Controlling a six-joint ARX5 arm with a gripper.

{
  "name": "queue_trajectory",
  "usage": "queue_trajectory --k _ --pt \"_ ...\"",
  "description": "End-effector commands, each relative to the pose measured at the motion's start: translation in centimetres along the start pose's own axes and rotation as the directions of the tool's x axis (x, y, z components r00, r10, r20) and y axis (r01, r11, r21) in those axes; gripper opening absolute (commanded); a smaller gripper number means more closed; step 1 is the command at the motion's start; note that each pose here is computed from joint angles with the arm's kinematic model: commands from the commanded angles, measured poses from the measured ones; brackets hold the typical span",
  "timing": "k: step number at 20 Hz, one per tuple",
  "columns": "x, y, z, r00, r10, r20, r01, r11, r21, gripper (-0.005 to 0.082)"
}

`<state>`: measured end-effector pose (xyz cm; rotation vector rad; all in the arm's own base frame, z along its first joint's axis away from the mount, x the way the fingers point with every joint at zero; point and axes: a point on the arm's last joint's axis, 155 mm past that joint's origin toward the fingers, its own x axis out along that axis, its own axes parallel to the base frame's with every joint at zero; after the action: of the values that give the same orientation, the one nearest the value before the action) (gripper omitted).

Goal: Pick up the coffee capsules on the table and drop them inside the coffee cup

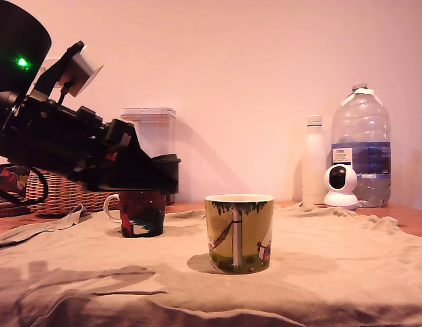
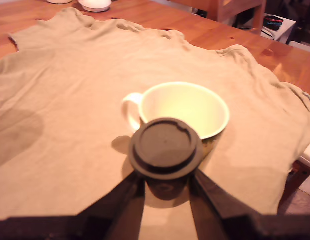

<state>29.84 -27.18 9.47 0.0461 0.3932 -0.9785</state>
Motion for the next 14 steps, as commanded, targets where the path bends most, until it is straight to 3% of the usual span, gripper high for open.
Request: queue_trajectory --k 1,6,14 --pt "0.1 -1.0 0.6 0.999 -0.023 0.024 0.022 1.000 0.014 0.0160" --pt "1.1 -2.3 2.8 0.998 -0.027 0.063 0.026 0.999 0.023 0.0160" --pt "2.8 -2.9 5.6 0.999 -0.039 -0.020 0.040 0.999 0.030 0.0160"
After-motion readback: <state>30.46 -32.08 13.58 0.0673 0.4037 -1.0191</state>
